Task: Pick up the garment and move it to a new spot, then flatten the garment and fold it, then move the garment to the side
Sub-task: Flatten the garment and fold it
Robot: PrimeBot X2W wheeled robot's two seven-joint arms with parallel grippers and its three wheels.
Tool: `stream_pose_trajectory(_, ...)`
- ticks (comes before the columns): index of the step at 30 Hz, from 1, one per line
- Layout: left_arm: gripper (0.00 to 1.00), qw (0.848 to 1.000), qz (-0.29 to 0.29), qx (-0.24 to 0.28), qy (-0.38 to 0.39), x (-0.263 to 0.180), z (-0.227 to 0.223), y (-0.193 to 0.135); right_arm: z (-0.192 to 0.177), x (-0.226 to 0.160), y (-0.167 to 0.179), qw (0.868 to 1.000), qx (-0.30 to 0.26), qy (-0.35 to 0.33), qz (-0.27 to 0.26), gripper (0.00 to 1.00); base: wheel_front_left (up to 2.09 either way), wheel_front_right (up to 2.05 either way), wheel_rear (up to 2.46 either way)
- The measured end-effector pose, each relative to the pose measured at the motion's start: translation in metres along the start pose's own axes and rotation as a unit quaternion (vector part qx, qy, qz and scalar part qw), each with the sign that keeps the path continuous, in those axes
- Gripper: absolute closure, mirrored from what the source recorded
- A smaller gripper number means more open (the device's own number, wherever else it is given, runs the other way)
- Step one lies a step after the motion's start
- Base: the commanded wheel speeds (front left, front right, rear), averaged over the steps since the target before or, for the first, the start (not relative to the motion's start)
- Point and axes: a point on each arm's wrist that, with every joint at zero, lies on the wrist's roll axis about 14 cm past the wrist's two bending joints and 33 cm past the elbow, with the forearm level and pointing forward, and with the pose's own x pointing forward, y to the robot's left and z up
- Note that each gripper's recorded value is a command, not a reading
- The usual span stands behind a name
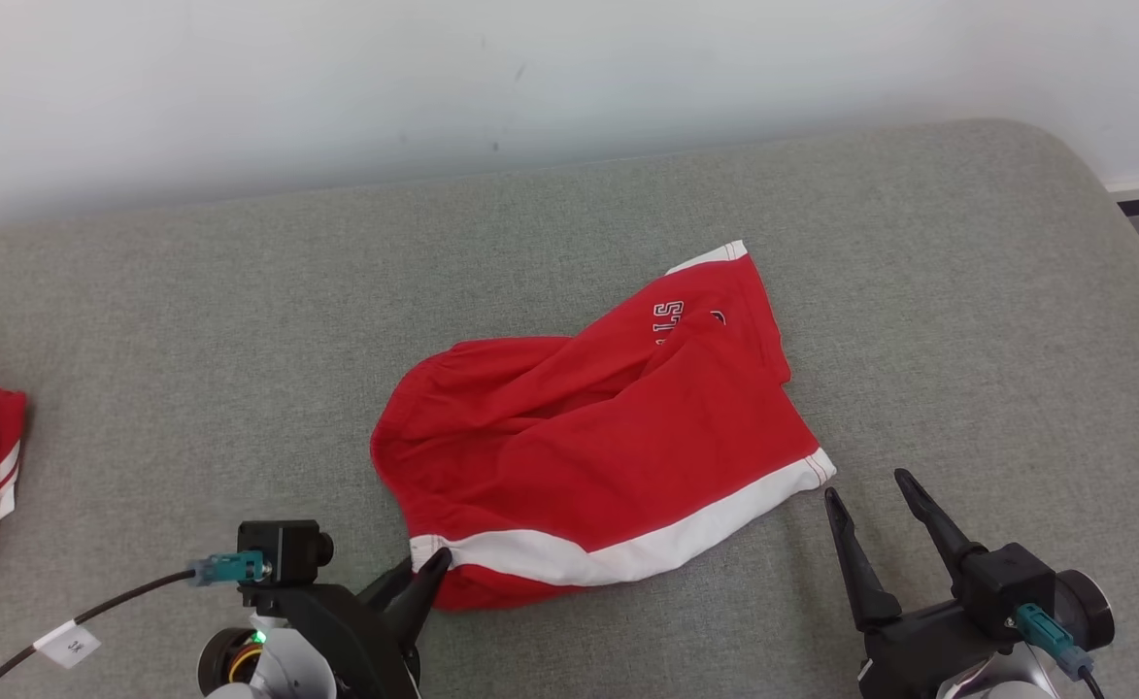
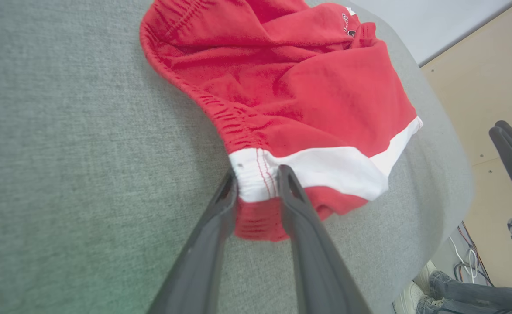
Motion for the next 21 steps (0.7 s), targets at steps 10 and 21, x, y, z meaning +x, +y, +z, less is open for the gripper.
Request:
stream_pose_trajectory(10,1.00,0.999,0.005,0.036,-0.036,-0.002,0.011,0.002,-0.006,0.003,-0.011,1.000,0.001,0.018,-0.012,0.00,0.00,0.00,0.00)
stream_pose_trajectory(21,1.00,0.997,0.026,0.043,-0.052,-0.011,-0.018,0.007,-0.036,0.024,-0.021,0.991,0.003,0.130,-0.011,0.00,0.00,0.00,0.00)
